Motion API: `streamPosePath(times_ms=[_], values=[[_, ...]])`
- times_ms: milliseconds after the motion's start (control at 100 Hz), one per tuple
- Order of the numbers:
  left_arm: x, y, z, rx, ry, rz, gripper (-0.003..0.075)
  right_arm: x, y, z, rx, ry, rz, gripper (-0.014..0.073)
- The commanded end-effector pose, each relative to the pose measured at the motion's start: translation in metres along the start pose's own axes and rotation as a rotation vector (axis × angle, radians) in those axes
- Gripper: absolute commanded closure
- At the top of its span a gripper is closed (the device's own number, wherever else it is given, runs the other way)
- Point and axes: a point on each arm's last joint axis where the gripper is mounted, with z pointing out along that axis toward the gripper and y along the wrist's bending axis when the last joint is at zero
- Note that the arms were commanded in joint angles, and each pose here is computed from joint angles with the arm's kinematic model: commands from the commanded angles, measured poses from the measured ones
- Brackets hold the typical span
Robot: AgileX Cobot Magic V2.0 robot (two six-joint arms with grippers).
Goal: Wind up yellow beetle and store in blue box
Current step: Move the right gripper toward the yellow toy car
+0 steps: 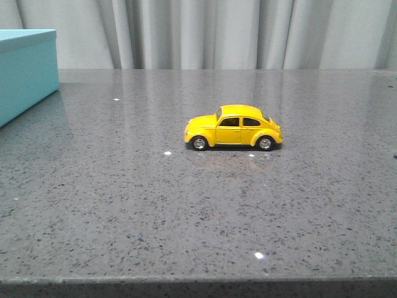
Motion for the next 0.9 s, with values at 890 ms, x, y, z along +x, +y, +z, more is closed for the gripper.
streamPosePath(times_ms=[890], values=[[-0.0029, 0.0005, -0.0023, -0.002, -0.099, -0.011, 0.0739, -0.0168, 0.0025, -0.0035, -0.022, -0.148, -0.009, 0.0713]])
